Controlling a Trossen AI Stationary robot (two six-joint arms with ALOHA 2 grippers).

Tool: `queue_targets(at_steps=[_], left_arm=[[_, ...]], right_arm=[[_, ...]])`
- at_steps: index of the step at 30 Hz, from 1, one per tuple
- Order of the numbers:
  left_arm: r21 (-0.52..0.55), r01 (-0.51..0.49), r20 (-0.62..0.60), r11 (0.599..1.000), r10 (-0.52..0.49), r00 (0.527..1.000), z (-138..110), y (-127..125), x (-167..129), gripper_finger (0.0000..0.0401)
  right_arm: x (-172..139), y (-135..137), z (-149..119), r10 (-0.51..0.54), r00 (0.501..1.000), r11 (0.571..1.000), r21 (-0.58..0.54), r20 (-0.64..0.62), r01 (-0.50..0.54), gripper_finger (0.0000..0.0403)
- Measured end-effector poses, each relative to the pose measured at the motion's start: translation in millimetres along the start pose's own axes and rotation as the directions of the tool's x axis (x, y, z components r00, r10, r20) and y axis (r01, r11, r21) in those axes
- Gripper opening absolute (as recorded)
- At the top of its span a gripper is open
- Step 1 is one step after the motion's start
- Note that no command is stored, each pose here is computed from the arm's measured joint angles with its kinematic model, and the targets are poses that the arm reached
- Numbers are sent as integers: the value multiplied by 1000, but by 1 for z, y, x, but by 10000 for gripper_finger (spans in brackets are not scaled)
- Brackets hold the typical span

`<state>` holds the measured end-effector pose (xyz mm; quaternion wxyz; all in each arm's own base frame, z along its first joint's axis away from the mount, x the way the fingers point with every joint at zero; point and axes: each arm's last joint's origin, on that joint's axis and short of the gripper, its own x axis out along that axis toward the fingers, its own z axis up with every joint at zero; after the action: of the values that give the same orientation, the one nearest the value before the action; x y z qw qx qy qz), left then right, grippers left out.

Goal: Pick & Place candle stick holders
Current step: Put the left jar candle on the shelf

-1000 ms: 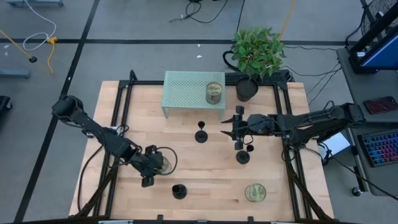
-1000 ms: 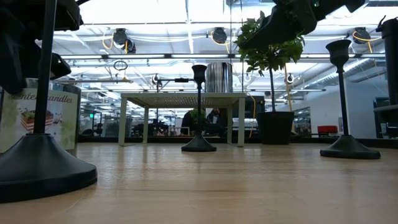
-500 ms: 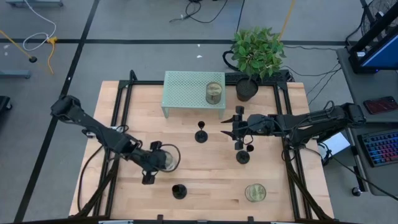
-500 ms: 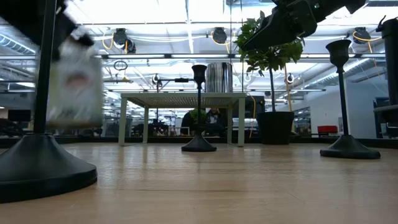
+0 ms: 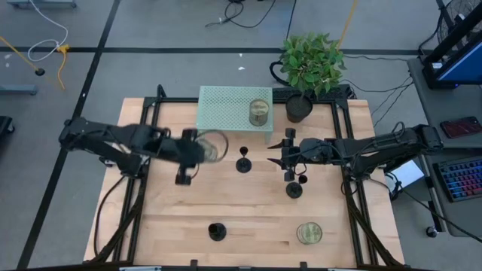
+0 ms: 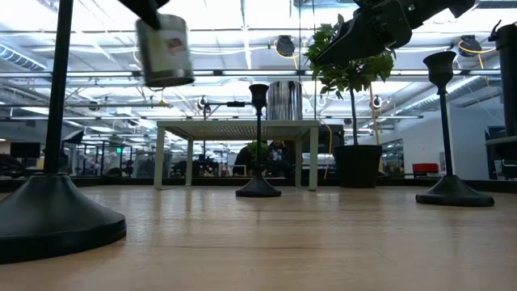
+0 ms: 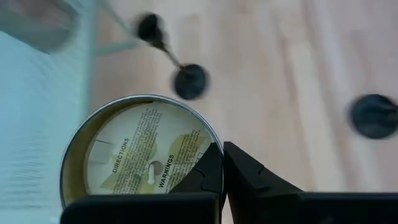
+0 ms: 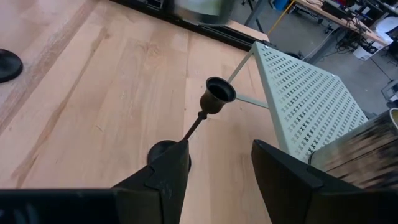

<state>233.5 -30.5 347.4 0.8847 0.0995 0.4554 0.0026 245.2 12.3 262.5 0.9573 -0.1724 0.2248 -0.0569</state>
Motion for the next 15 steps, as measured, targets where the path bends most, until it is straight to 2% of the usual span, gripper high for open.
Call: queue_targets(at_steps=[4,9,13,15], left_arm=[[65,-81,102,995,74,992,9,35,3,4],[71,-85,208,994,68,976,15,79,15,3],[48,-95,187,994,85,979,14,107,35,5],[44,-106,111,993,101,989,10,117,45,4]], right_arm=[[0,0,0,1,1000,1000,3,-1,-1,169],[0,0,0,1,1000,1000,3,-1,-1,169],[0,0,0,1,1000,1000,3,-2,-1,169],[0,0,0,3,1000,1000,2,-3,-3,169]])
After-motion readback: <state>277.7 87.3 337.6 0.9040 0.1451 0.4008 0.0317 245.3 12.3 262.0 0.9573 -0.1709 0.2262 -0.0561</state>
